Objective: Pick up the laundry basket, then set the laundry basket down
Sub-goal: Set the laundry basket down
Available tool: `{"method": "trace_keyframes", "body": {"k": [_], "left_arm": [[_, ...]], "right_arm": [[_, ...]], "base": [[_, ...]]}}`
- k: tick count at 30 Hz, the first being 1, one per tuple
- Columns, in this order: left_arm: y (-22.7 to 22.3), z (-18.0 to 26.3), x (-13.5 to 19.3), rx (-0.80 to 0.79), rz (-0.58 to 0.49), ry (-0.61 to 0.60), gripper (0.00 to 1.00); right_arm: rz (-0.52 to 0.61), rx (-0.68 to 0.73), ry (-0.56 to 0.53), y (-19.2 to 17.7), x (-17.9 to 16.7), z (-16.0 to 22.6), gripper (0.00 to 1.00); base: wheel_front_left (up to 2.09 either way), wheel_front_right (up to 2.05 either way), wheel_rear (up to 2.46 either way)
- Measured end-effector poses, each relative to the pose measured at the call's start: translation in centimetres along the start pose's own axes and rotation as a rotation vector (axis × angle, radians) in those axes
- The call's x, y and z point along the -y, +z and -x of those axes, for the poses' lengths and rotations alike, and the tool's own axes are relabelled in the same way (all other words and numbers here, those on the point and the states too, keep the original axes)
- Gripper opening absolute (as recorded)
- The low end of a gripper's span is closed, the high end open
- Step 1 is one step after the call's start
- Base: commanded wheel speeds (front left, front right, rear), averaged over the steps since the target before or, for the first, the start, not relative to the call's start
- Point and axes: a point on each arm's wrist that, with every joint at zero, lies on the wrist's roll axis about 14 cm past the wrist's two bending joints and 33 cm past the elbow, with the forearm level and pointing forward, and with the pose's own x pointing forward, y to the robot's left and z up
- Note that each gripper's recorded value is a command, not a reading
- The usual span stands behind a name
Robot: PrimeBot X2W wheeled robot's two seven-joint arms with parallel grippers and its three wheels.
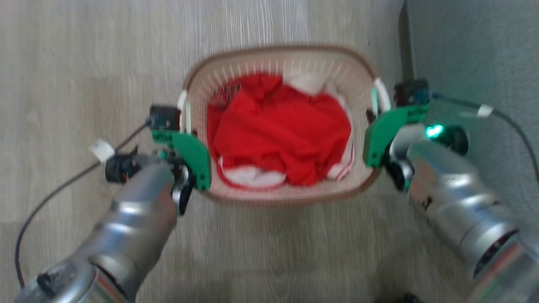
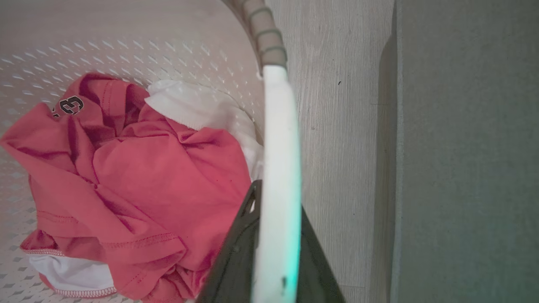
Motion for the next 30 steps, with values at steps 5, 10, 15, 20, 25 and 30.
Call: {"method": "trace_keyframes", "body": {"k": [5,10,15,20,25,30], "left_arm": [[-0.5,-3.2,-0.3,-0.026,0.005,-0.009,0.0],[-2.1,-6.0,-0.8,-0.063,0.004,-0.011,0.0],[-4.1,-7.9,-1.1,-0.105,0.008,-0.015,0.0],[-5.8,-9.2,-1.5,-0.14,0.017,-0.013,0.0],[-6.7,-9.9,-1.6,-0.154,0.02,-0.012,0.0],[-7.1,-10.0,-1.7,-0.159,0.022,-0.01,0.0]], "right_arm": [[-0.01,-0.028,-0.012,-0.9,1.7,-3.1,0.0],[-0.04,-0.069,-0.023,-3.1,3.0,-5.6,0.0],[-0.054,-0.117,-0.027,-5.7,3.9,-7.6,0.0],[-0.059,-0.141,-0.028,-7.5,4.4,-9.0,0.0],[-0.062,-0.159,-0.033,-8.7,4.8,-9.6,0.0],[-0.059,-0.161,-0.034,-8.9,4.8,-9.9,0.0]], "base": [[0.0,0.0,0.0],[0.0,0.0,0.0],[0.0,0.0,0.0],[0.0,0.0,0.0],[0.0,0.0,0.0],[0.0,0.0,0.0]]}}
